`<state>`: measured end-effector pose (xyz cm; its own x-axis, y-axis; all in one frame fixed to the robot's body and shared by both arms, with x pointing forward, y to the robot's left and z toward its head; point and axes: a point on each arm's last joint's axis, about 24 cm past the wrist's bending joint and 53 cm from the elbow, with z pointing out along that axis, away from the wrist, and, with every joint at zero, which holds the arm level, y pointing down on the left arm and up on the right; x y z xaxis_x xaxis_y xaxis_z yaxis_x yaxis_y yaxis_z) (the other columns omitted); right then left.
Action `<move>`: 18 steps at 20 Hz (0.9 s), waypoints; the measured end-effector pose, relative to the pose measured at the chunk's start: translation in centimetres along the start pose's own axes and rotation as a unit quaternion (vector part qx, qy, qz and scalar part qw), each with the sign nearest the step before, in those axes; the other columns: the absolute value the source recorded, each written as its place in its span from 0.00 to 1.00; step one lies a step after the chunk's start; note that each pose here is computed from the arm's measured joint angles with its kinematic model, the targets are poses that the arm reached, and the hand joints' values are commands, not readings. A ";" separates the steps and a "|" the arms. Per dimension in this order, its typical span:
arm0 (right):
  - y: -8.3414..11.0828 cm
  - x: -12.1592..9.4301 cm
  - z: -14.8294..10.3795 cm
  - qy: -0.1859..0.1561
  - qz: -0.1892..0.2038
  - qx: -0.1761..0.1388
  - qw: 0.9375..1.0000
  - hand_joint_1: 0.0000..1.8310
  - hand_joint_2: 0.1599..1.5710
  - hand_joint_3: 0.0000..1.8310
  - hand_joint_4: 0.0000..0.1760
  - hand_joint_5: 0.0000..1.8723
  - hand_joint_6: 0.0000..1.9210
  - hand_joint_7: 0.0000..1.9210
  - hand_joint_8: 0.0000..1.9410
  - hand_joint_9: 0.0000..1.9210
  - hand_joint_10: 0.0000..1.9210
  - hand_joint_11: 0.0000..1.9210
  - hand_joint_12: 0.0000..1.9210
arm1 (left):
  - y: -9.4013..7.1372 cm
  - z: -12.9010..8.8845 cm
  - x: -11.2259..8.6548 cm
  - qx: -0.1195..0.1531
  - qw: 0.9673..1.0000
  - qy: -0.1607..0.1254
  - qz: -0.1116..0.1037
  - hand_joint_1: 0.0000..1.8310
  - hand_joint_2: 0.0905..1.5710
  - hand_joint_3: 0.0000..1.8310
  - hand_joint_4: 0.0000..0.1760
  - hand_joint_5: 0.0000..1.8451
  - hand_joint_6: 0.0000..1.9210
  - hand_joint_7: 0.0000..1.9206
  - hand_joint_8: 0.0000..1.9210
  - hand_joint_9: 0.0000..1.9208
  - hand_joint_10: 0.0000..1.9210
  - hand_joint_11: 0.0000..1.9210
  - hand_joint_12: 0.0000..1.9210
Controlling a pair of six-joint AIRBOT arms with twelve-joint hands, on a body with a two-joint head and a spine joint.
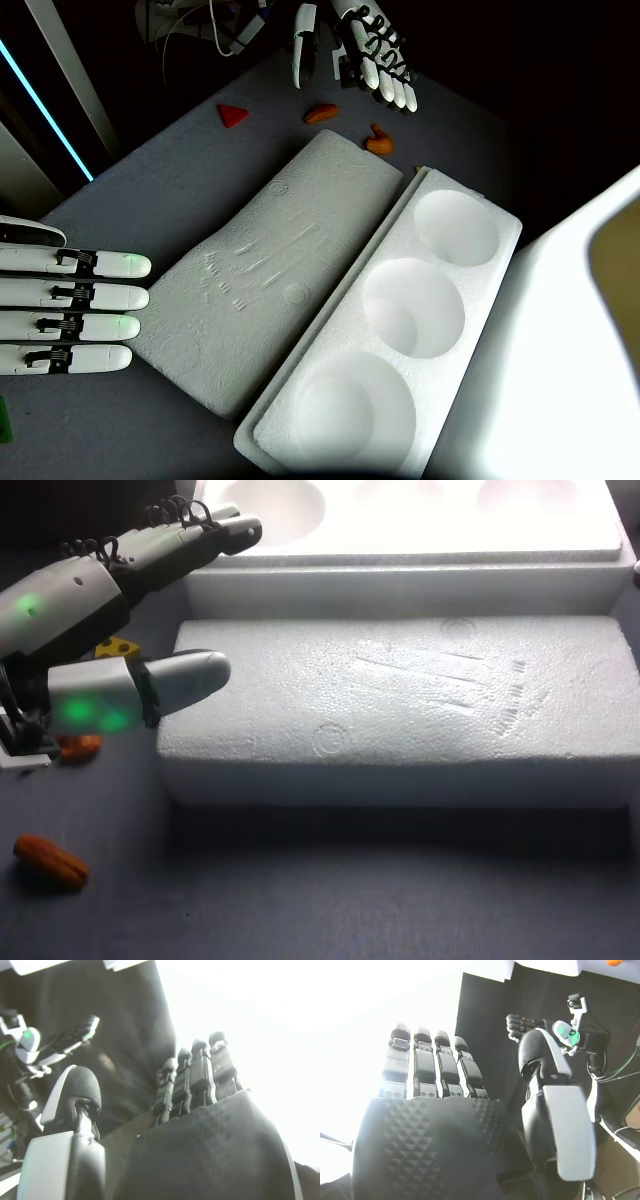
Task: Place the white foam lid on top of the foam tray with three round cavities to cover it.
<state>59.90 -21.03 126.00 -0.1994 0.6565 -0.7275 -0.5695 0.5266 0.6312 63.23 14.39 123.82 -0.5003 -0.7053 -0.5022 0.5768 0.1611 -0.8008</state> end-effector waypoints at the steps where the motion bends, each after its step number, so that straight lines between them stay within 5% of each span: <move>1: -0.2 0.1 0.1 -0.002 0.001 0.005 1.000 0.28 0.83 0.01 0.00 0.00 0.00 0.00 0.00 0.00 0.00 0.01 0.01 | 0.2 -0.1 0.0 -0.005 1.000 0.001 -0.002 0.15 0.81 0.00 0.00 0.04 0.01 0.01 0.00 0.01 0.00 0.00 0.14; 5: -0.7 -0.1 0.1 -0.008 -0.003 0.014 1.000 0.36 0.81 0.00 0.00 0.00 0.00 0.00 0.00 0.00 0.00 0.00 0.00 | 0.8 -0.2 0.3 -0.016 1.000 0.004 -0.005 0.19 0.79 0.00 0.00 0.03 0.00 0.00 0.00 0.00 0.00 0.00 0.10; 6: -1.0 -0.4 0.1 -0.015 -0.004 0.021 1.000 0.39 0.80 0.00 0.00 0.00 0.00 0.00 0.00 0.00 0.00 0.01 0.01 | 1.1 -0.3 0.2 -0.020 1.000 0.003 -0.007 0.21 0.76 0.00 0.07 0.00 0.00 0.00 0.00 0.00 0.00 0.00 0.04; 8: -1.5 -0.8 0.1 -0.026 -0.004 0.031 0.999 0.37 0.79 0.00 0.00 0.00 0.00 0.00 0.00 0.00 0.00 0.03 0.02 | 1.8 -0.7 0.0 -0.033 0.999 -0.005 -0.004 0.21 0.76 0.00 0.01 0.00 0.00 0.00 0.00 0.00 0.00 0.00 0.04; 10: -2.2 -0.9 0.0 -0.038 0.001 0.046 0.998 0.35 0.77 0.00 0.00 0.00 0.00 0.00 0.00 0.00 0.00 0.00 0.33 | 3.1 -1.3 -0.6 -0.055 0.998 -0.024 -0.010 0.24 0.74 0.00 0.00 0.00 0.00 0.00 0.00 0.00 0.00 0.00 0.00; 11: -2.5 -0.8 -0.1 -0.045 0.008 0.055 0.997 0.33 0.76 0.00 0.00 0.00 0.00 0.00 0.00 0.00 0.00 0.00 0.67 | 3.8 -1.9 -1.0 -0.069 0.997 -0.039 -0.021 0.25 0.73 0.00 0.00 0.00 0.00 0.00 0.00 0.00 0.00 0.00 0.00; 15: -3.7 -0.6 -1.0 -0.060 0.017 0.077 0.995 0.26 0.73 0.00 0.00 0.00 0.00 0.00 0.00 0.02 0.01 0.00 0.73 | 4.5 -2.8 -1.2 -0.084 0.994 -0.063 -0.027 0.25 0.70 0.00 0.03 0.00 0.00 0.00 0.00 0.00 0.00 0.00 0.00; 17: -5.2 -0.5 -1.9 -0.070 0.026 0.107 0.991 0.24 0.71 0.00 0.00 0.00 0.00 0.00 0.00 0.00 0.00 0.00 0.64 | 5.6 -3.8 -2.1 -0.100 0.990 -0.088 -0.034 0.24 0.67 0.00 0.12 0.00 0.00 0.00 0.00 0.00 0.00 0.00 0.00; 18: -5.7 -0.5 -2.3 -0.073 0.028 0.117 0.990 0.22 0.70 0.00 0.00 0.00 0.00 0.00 0.00 0.00 0.00 0.00 0.63 | 6.1 -4.2 -2.3 -0.107 0.989 -0.098 -0.040 0.25 0.66 0.00 0.08 0.00 0.00 0.00 0.00 0.00 0.00 0.00 0.00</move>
<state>61.43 -25.57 122.18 -0.0985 0.7508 -0.6531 -0.3571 0.5859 0.7275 65.18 19.86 118.75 -0.3922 -0.8388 -0.3777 0.3795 0.2265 -0.8970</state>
